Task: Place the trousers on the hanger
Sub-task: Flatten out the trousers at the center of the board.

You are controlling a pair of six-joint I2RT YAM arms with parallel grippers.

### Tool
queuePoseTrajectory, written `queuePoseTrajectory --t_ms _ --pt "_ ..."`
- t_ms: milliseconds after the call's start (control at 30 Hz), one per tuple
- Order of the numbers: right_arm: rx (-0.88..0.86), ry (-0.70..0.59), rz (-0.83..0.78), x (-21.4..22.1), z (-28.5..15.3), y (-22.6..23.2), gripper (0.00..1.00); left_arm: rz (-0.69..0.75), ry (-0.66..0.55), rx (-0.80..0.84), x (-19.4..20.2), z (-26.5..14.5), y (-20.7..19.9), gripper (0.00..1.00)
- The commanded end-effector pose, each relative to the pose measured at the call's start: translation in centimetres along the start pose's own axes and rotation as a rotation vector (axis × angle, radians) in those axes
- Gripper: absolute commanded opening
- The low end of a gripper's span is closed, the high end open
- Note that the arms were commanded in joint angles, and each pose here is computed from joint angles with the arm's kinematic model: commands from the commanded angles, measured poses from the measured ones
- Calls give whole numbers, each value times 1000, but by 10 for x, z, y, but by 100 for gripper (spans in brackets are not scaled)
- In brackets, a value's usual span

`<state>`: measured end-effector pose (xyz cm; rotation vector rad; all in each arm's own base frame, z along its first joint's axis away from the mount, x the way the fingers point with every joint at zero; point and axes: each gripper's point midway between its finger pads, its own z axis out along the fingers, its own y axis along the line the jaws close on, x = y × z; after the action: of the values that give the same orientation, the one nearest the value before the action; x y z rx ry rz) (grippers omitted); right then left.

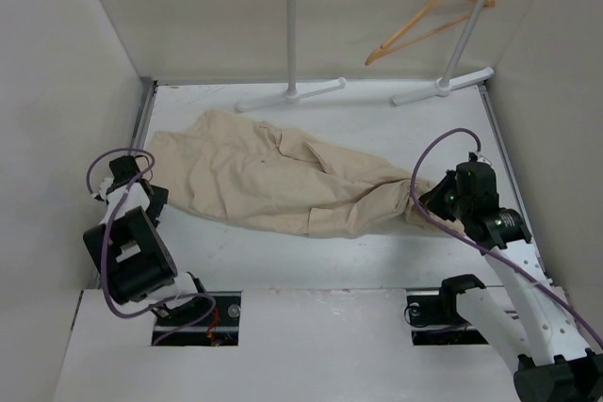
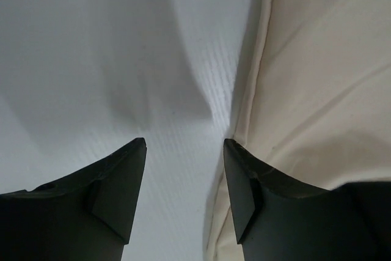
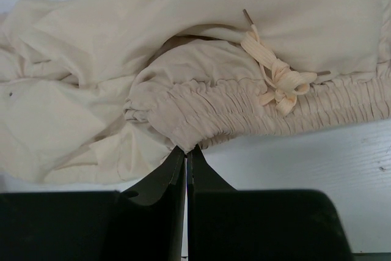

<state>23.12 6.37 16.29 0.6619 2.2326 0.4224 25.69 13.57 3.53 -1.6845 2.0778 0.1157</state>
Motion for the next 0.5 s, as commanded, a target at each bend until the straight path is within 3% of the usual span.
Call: queuePoseTrajectory --t_ms 0,133,267,367,467 --pt "-43 -13 5 0 -3 8 6 -64 -22 169 -16 9 -45 53" --pt "-29 -12 3 4 -4 1 6 -73 -22 173 -21 23 -56 50" --pt "-9 -26 9 1 -3 -4 6 -98 1 127 -23 34 -51 12" --pt "52 -73 41 -14 -4 -15 3 -111 -42 98 -30 24 -39 3" --pt "129 -130 45 -31 -13 -26 0 -142 -110 29 -38 2 -6 0"
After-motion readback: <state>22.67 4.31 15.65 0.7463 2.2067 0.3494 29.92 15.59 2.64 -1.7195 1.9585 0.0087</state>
